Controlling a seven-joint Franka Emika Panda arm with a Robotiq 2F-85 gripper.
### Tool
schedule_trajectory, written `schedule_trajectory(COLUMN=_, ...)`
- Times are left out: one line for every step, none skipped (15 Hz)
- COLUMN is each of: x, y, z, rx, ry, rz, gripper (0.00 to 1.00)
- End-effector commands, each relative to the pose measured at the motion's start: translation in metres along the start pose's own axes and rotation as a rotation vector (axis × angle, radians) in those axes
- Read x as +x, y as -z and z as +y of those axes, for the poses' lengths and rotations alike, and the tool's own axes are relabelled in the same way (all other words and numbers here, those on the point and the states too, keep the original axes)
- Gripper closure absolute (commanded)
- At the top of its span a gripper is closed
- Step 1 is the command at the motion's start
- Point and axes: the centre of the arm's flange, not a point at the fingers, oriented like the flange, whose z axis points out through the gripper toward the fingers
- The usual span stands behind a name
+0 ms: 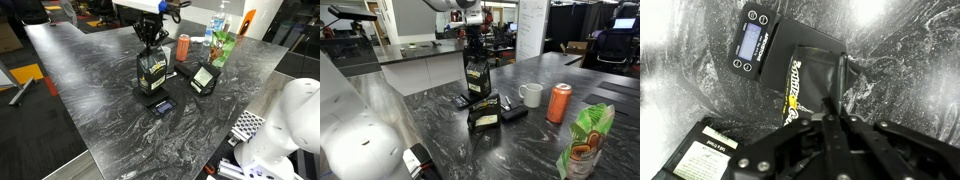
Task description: Remove the black packet from the scale, put it on the table and press the left button on the scale
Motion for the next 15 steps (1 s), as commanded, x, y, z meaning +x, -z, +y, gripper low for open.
schedule_trajectory(x=-0.007, y=0.009, z=-0.006, rx=0.018, ry=0.023, rz=-0.005, gripper=1.0)
schedule_trajectory(x=-0.011, y=0.009, z=-0.003, rx=0.017, ry=0.022, rz=-0.004, gripper=1.0)
schedule_trajectory(x=-0.016, y=0.01, z=-0.001, rx=0.015, ry=0.022, rz=-0.001, gripper=1.0)
schedule_trajectory(x=-0.021, y=0.011, z=0.002, rx=0.017, ry=0.022, rz=0.006, gripper=1.0)
schedule_trajectory(x=-0.024, y=0.012, z=0.003, rx=0.02, ry=0.022, rz=0.009, gripper=1.0)
schedule_trajectory(x=-0.028, y=0.012, z=0.005, rx=0.021, ry=0.022, rz=0.01, gripper=1.0)
schedule_trajectory(x=-0.031, y=0.012, z=0.005, rx=0.022, ry=0.022, rz=0.011, gripper=1.0)
schedule_trajectory(x=-0.033, y=0.011, z=0.006, rx=0.022, ry=0.022, rz=0.009, gripper=1.0)
schedule_trajectory(x=-0.033, y=0.01, z=0.006, rx=0.023, ry=0.022, rz=0.007, gripper=1.0)
schedule_trajectory(x=-0.032, y=0.009, z=0.005, rx=0.022, ry=0.018, rz=0.004, gripper=0.75)
schedule_trajectory(x=-0.032, y=0.008, z=0.005, rx=0.023, ry=0.019, rz=0.002, gripper=0.72)
schedule_trajectory(x=-0.03, y=0.009, z=0.004, rx=0.028, ry=0.021, rz=0.003, gripper=0.67)
schedule_trajectory(x=-0.03, y=0.011, z=0.003, rx=0.034, ry=0.023, rz=0.006, gripper=0.59)
schedule_trajectory(x=-0.03, y=0.013, z=0.002, rx=0.038, ry=0.024, rz=0.008, gripper=0.53)
schedule_trajectory(x=-0.031, y=0.016, z=0.001, rx=0.043, ry=0.028, rz=0.012, gripper=0.44)
